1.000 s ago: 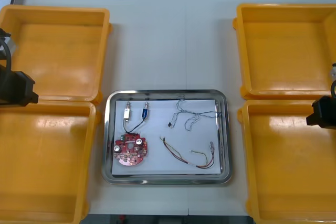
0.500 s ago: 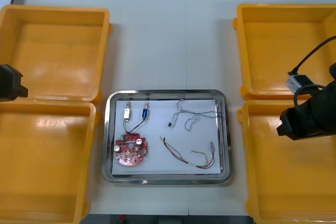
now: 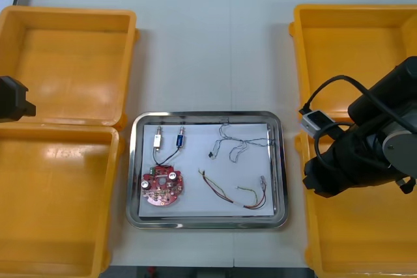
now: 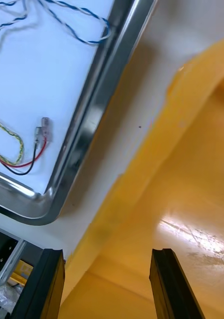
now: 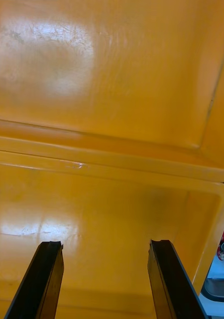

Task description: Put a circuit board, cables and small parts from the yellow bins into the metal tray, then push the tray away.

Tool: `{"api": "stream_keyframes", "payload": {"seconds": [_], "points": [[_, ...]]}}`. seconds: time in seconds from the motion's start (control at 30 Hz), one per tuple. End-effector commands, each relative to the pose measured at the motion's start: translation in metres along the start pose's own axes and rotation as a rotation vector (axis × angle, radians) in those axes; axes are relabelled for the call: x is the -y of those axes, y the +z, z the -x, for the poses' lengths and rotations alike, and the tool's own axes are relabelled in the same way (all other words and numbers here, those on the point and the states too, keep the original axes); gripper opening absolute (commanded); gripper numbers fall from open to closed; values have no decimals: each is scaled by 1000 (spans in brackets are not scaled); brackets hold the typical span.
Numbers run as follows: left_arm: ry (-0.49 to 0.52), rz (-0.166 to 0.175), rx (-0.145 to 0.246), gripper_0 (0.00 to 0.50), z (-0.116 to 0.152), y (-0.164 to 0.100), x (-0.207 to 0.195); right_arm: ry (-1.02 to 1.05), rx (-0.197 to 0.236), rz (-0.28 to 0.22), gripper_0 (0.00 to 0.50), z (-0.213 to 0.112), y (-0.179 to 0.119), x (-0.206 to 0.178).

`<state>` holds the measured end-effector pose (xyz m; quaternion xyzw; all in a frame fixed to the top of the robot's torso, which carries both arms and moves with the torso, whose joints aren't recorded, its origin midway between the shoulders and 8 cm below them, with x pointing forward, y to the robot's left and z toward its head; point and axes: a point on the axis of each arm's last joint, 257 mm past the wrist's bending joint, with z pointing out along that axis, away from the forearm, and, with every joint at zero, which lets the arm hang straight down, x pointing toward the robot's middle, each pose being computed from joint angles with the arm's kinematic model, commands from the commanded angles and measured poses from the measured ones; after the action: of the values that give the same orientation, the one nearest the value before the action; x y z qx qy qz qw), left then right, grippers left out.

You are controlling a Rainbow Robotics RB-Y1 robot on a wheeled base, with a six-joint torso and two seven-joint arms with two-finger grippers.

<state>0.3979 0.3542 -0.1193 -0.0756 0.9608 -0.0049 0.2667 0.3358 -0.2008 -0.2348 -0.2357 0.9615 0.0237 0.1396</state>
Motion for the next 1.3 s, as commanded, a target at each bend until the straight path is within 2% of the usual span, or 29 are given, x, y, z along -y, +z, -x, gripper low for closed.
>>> {"api": "stream_keyframes", "payload": {"seconds": [0.03,0.23,0.37,0.57,1.1,1.3], "points": [[67,34,24,500,6,-9,-16,-194,42,-26,500,21,-6,-26],[73,43,14,500,2,-9,-18,-319,63,-41,500,35,0,-54],[76,47,12,500,1,-10,-18,-426,89,-2,500,45,5,-91],[76,47,12,500,1,-10,-18,-519,91,35,500,48,14,-125],[76,47,12,500,1,-10,-18,-762,52,-8,500,69,47,-189],[76,47,12,500,1,-10,-18,-841,45,-5,500,71,54,-210]]}}
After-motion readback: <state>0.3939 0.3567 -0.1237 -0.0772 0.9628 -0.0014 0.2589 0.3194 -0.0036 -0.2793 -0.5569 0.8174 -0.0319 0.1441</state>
